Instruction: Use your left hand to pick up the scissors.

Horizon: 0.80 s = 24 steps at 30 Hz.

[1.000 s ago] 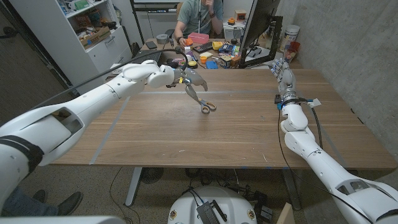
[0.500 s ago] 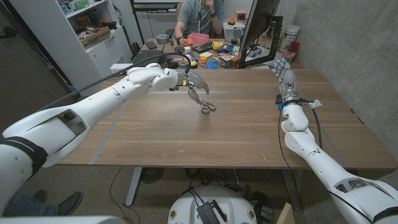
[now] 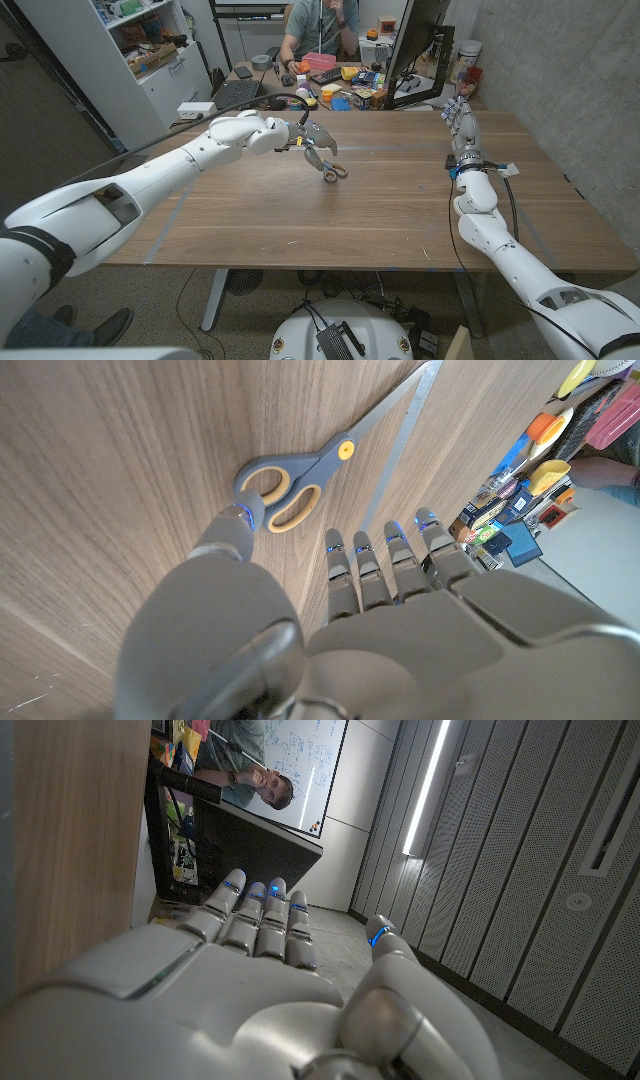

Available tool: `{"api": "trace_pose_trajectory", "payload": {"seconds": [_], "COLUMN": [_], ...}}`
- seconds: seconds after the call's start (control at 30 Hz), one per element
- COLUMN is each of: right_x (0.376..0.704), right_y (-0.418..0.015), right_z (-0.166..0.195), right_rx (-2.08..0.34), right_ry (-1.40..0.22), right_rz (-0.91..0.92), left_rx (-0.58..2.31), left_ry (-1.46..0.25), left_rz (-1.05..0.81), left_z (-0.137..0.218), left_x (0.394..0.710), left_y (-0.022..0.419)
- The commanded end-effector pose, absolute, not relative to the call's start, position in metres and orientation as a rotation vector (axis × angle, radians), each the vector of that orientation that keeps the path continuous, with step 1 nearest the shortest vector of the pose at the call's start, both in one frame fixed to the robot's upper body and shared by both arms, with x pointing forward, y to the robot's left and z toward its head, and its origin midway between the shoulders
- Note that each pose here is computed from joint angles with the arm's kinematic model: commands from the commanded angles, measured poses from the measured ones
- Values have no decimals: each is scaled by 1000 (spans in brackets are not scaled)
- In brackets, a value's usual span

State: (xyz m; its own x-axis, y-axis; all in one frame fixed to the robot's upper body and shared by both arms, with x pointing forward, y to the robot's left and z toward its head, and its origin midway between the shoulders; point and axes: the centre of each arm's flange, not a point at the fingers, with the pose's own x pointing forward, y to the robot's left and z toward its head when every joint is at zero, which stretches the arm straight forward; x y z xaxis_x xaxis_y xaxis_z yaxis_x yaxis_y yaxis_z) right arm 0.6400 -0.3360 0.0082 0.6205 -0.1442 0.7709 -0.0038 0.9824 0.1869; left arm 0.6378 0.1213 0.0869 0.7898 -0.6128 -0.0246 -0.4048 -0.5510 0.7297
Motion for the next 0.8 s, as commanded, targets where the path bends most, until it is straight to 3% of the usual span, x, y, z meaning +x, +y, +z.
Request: {"api": "trace_pose_trajectory", "payload": {"seconds": [0.03, 0.8], "right_x": [640, 643], "right_y": [-339, -345], "right_z": [-1, -12], "right_rx": [188, 187], "right_ry": [-888, -874], "right_rz": [-98, -101], "left_rx": [2246, 2182], "left_ry": [-728, -760], "left_rz": [-339, -329], "left_z": [75, 73], "left_x": [642, 658], "left_y": [130, 123]}}
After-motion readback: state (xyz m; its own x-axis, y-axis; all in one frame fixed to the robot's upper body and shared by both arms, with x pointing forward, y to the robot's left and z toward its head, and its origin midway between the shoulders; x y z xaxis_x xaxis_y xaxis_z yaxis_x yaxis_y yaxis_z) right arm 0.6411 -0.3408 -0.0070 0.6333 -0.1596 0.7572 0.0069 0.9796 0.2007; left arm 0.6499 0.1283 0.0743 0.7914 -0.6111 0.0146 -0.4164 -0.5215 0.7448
